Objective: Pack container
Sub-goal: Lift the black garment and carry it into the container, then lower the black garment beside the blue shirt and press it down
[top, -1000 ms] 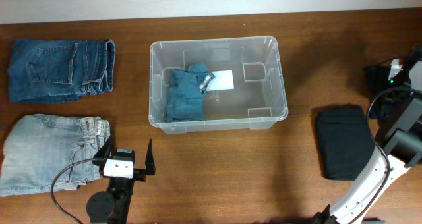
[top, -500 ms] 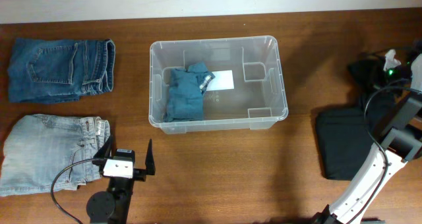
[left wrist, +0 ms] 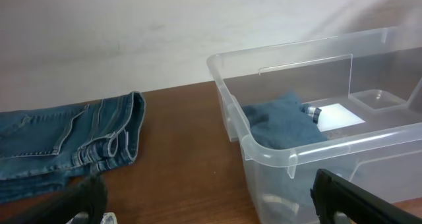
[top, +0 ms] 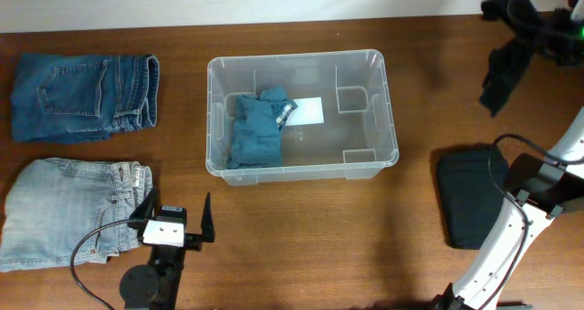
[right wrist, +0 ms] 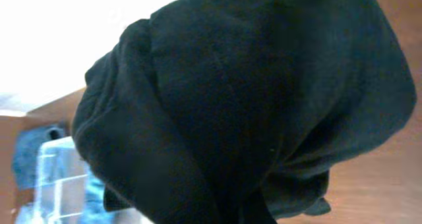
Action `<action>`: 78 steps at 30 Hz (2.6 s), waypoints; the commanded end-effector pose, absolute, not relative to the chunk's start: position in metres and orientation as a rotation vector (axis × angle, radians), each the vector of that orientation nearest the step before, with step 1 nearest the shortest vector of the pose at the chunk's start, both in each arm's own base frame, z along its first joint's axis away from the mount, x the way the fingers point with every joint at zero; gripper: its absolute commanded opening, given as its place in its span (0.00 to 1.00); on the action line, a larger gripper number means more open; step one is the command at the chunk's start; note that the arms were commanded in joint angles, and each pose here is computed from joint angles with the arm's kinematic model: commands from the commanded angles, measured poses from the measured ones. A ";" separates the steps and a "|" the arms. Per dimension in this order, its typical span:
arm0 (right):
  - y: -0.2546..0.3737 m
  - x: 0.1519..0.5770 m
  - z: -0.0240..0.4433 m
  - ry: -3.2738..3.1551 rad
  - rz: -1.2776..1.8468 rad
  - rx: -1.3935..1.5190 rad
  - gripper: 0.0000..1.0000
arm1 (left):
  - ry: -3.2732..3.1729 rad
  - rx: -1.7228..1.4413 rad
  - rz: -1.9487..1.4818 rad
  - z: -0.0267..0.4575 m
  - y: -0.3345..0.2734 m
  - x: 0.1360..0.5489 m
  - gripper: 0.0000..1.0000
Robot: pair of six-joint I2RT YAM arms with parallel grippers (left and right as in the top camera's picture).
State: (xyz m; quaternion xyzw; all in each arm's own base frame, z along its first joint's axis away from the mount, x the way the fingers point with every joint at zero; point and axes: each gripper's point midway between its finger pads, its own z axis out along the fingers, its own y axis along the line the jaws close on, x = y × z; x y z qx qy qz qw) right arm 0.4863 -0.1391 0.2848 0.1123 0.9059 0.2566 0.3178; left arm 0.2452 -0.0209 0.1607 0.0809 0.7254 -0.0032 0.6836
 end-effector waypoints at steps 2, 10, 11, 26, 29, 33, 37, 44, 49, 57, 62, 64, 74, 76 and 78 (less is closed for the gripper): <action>-0.063 0.481 0.336 2.330 0.765 0.192 0.04 | 1.626 0.196 0.003 0.159 -0.021 0.245 0.99; 0.024 0.490 0.313 2.502 0.397 0.290 0.04 | 1.626 0.196 0.003 0.159 -0.021 0.245 0.99; 0.035 0.490 0.311 2.510 0.341 0.293 0.04 | 1.626 0.196 0.003 0.159 -0.021 0.245 0.99; 0.175 0.472 0.249 2.645 0.102 0.275 0.04 | 1.626 0.196 0.003 0.159 -0.021 0.245 0.99; 0.183 0.465 0.218 2.739 0.045 0.276 0.04 | 1.626 0.196 0.003 0.159 -0.021 0.245 0.99; 0.191 0.456 0.192 2.815 0.002 0.307 0.04 | 1.626 0.196 0.003 0.159 -0.021 0.245 0.99; 0.216 0.449 0.163 2.894 0.045 0.255 0.04 | 1.626 0.196 0.003 0.159 -0.021 0.245 0.99; 0.241 0.449 0.119 2.955 0.114 0.219 0.04 | 1.626 0.196 0.003 0.159 -0.021 0.245 0.99; 0.252 0.448 0.095 2.992 0.175 0.212 0.04 | 1.626 0.196 0.003 0.159 -0.021 0.245 0.99; 0.263 0.449 0.065 3.015 0.249 0.180 0.63 | 1.626 0.196 0.003 0.159 -0.021 0.245 0.99; 0.268 0.457 0.084 2.959 0.278 0.020 0.70 | 1.626 0.196 0.003 0.159 -0.021 0.245 0.99; 0.270 0.463 0.106 2.906 0.306 -0.021 0.68 | 1.626 0.196 0.003 0.159 -0.021 0.245 0.99; 0.275 0.487 0.181 2.690 0.377 -0.129 0.15 | 1.626 0.196 0.003 0.159 -0.021 0.245 0.99; 0.273 0.489 0.168 2.711 0.344 -0.123 0.10 | 1.626 0.196 0.003 0.159 -0.021 0.245 0.99; 0.273 0.488 0.157 2.733 0.333 -0.123 0.08 | 1.626 0.196 0.003 0.159 -0.021 0.245 0.99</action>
